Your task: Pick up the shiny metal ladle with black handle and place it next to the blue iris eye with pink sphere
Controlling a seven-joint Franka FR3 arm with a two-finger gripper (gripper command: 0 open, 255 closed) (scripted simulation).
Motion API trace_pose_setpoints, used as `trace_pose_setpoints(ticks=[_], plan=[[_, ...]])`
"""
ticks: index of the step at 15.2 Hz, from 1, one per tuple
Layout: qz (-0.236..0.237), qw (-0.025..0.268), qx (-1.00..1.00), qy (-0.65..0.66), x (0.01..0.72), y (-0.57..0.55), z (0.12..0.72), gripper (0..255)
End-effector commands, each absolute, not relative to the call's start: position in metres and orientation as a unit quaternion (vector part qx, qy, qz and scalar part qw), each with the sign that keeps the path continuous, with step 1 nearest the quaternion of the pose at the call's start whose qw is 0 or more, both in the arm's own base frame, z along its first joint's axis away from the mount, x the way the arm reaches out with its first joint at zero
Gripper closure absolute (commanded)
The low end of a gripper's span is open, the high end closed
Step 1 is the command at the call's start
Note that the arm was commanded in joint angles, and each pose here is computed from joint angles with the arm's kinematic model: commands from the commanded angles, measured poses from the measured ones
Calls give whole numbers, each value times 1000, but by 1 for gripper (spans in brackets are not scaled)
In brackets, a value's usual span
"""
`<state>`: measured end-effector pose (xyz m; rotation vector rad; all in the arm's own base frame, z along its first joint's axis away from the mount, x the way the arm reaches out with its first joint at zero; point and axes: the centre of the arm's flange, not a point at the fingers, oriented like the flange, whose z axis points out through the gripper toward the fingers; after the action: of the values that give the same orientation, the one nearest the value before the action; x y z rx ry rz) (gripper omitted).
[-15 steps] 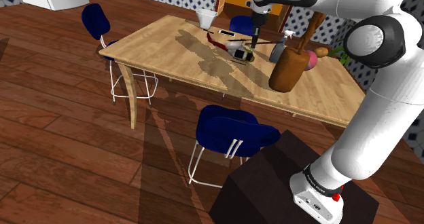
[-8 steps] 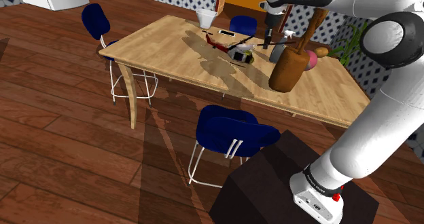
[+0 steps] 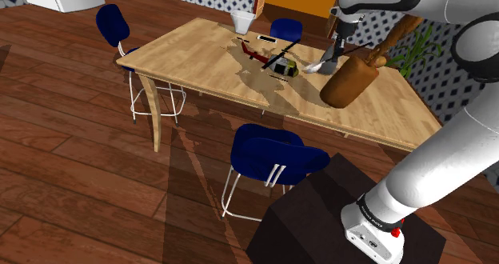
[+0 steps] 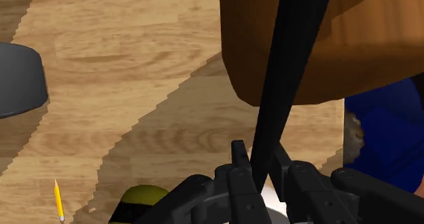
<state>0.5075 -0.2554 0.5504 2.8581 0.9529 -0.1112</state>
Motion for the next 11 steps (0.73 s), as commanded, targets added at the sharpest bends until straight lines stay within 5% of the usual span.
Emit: trace_pose_setpoints(ticks=[1, 11], plan=[[-37, 63, 946, 316, 490, -277, 550, 255], [-37, 63, 946, 316, 401, -375, 551, 255]])
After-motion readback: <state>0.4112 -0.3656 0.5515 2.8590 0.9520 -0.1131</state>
